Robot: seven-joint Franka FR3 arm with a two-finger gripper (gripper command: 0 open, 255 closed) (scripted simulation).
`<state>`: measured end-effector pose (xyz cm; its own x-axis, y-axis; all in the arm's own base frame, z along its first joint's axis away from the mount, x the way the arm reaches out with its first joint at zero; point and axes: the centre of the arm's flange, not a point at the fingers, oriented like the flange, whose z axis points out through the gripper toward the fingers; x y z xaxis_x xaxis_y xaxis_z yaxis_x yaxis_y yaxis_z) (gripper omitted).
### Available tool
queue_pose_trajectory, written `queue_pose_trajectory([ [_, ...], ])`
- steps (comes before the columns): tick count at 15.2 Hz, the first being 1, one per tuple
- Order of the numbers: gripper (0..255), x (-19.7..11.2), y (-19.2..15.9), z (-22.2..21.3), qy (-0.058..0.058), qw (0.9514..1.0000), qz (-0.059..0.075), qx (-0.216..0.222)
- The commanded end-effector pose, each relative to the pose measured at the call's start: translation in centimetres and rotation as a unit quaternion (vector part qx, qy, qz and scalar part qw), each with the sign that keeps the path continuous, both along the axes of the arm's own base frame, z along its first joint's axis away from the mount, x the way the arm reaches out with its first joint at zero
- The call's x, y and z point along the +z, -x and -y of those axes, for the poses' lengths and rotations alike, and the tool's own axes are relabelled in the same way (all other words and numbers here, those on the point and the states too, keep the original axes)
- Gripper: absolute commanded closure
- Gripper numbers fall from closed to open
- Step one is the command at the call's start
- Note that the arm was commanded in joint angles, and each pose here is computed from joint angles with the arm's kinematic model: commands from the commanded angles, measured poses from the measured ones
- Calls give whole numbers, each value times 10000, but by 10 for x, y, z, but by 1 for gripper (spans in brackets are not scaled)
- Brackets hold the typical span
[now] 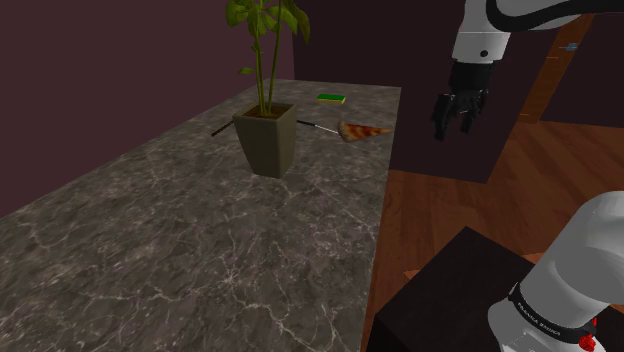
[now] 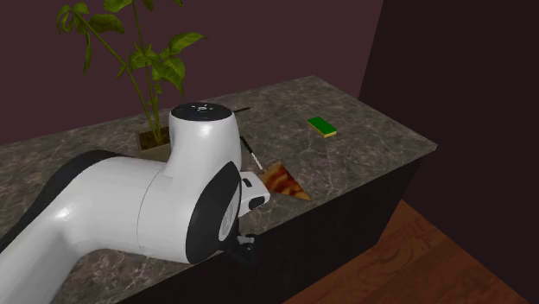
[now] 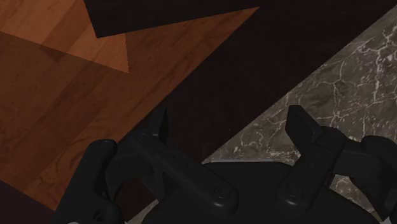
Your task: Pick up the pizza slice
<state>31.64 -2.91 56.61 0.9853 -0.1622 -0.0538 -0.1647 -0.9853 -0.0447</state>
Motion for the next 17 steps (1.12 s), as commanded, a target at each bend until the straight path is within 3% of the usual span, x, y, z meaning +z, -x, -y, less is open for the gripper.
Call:
queue_pose_trajectory([
  [1, 0, 0, 0, 0, 0, 10000, 0, 0],
  [17, 0, -53, -194, -10, 471, 9971, 314, -514],
])
